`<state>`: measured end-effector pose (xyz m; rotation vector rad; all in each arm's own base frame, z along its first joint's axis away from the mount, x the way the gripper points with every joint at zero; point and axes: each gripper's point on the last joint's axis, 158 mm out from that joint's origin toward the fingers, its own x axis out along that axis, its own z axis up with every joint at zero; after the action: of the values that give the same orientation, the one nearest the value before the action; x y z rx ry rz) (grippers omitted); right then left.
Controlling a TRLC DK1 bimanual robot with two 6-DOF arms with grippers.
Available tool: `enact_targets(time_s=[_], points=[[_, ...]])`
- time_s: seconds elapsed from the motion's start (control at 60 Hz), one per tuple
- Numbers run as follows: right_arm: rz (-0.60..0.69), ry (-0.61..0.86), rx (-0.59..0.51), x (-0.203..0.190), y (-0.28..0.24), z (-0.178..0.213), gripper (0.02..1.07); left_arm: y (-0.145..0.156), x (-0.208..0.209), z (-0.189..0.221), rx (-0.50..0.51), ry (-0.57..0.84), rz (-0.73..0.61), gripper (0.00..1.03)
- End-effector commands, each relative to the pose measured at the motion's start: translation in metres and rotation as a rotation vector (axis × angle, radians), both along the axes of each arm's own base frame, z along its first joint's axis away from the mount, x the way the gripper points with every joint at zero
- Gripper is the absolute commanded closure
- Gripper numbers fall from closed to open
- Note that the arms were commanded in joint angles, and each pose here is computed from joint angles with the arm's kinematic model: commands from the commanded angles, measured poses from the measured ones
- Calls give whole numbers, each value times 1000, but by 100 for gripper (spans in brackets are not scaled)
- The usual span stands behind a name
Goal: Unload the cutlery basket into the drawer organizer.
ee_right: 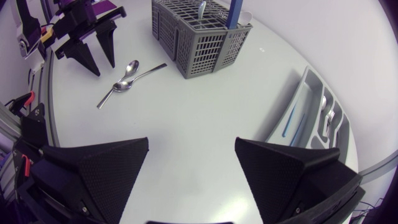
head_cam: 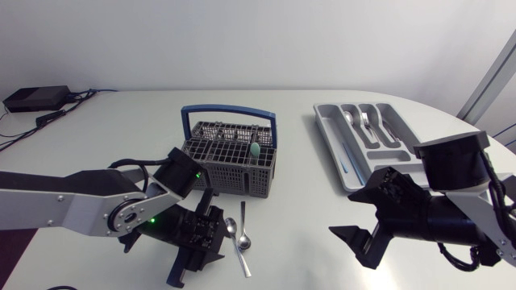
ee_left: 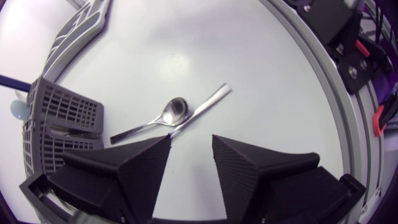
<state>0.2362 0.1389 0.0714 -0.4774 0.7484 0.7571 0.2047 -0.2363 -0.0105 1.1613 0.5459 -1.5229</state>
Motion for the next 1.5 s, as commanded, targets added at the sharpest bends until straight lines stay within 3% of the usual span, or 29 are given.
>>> enact_targets(time_s=[0.0, 0.25, 0.683, 1.0, 1.317, 1.483], points=[[-7, 13, 2, -1, 1, -6, 7, -7, -4, 1, 31, -49, -135, 48], [-11, 28, -8, -5, -2, -15, 7, -17, -1, -14, 133, -52, -269, 49], [-21, 27, -13, -2, -5, -18, 7, -5, 11, -36, 260, 13, -292, 53], [-23, 24, -9, -3, -5, -17, 7, 19, -3, -45, 361, 86, -292, 80], [-23, 19, -7, -5, -6, -14, 7, 28, -15, -56, 416, 145, -228, 85], [-23, 14, -6, -6, -6, -13, 7, 28, -14, -55, 398, 135, -171, 87]])
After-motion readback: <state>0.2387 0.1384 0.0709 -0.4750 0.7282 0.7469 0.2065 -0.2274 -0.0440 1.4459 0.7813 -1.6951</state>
